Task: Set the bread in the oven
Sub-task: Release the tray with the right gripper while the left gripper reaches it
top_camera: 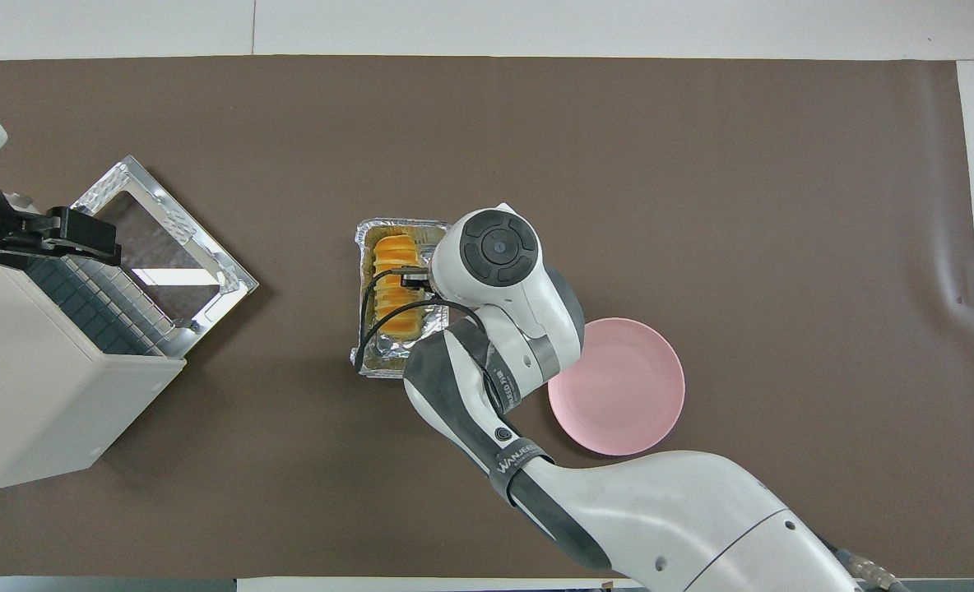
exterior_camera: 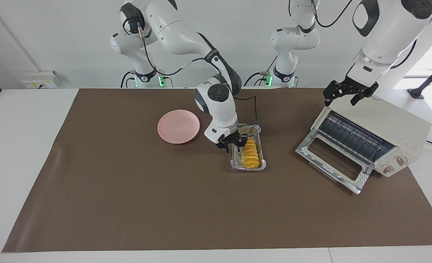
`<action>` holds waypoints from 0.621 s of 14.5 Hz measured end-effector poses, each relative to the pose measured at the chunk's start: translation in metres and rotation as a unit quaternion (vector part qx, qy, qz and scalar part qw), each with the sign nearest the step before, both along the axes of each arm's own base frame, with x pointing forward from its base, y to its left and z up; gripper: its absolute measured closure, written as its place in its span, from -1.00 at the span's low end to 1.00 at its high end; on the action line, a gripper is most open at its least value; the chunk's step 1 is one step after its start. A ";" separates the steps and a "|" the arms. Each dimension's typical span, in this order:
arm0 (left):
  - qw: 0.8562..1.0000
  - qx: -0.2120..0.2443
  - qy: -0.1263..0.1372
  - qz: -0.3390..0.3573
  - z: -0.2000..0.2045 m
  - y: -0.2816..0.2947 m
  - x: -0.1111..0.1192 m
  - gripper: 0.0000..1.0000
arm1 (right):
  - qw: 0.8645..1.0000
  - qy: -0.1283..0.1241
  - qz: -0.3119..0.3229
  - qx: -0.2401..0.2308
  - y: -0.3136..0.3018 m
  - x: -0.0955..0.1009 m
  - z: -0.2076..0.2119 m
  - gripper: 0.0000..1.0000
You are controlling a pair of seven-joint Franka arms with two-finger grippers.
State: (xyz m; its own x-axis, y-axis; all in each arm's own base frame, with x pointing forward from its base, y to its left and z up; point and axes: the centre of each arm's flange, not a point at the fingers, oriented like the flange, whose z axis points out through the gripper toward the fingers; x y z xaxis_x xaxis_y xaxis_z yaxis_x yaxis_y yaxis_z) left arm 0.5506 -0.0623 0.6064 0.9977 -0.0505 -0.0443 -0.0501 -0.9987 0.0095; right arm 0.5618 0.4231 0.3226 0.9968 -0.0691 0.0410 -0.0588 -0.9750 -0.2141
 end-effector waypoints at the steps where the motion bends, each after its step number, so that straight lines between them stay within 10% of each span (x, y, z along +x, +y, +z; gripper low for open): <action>1: 1.000 -0.005 0.000 -0.002 0.000 -0.004 0.000 -1.00 | 1.000 0.001 -0.005 0.006 0.000 0.001 0.004 -0.37; 4: 1.000 -0.015 0.002 -0.014 -0.004 -0.020 0.000 -1.00 | 0.999 -0.010 -0.024 0.025 -0.012 0.013 0.035 -0.98; 9: 0.999 -0.020 0.000 -0.036 -0.029 -0.073 0.007 -1.00 | 0.998 -0.008 -0.055 0.021 -0.134 0.054 0.124 -1.00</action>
State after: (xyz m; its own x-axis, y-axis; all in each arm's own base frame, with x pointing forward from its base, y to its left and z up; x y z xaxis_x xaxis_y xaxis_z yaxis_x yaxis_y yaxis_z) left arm 0.5577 -0.1354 0.5776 0.9915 -0.1232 -0.0411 -0.1211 -0.9914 0.0493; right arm 0.6161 0.2892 0.4471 0.9822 -0.1804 0.0520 -0.1615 -0.9530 -0.2565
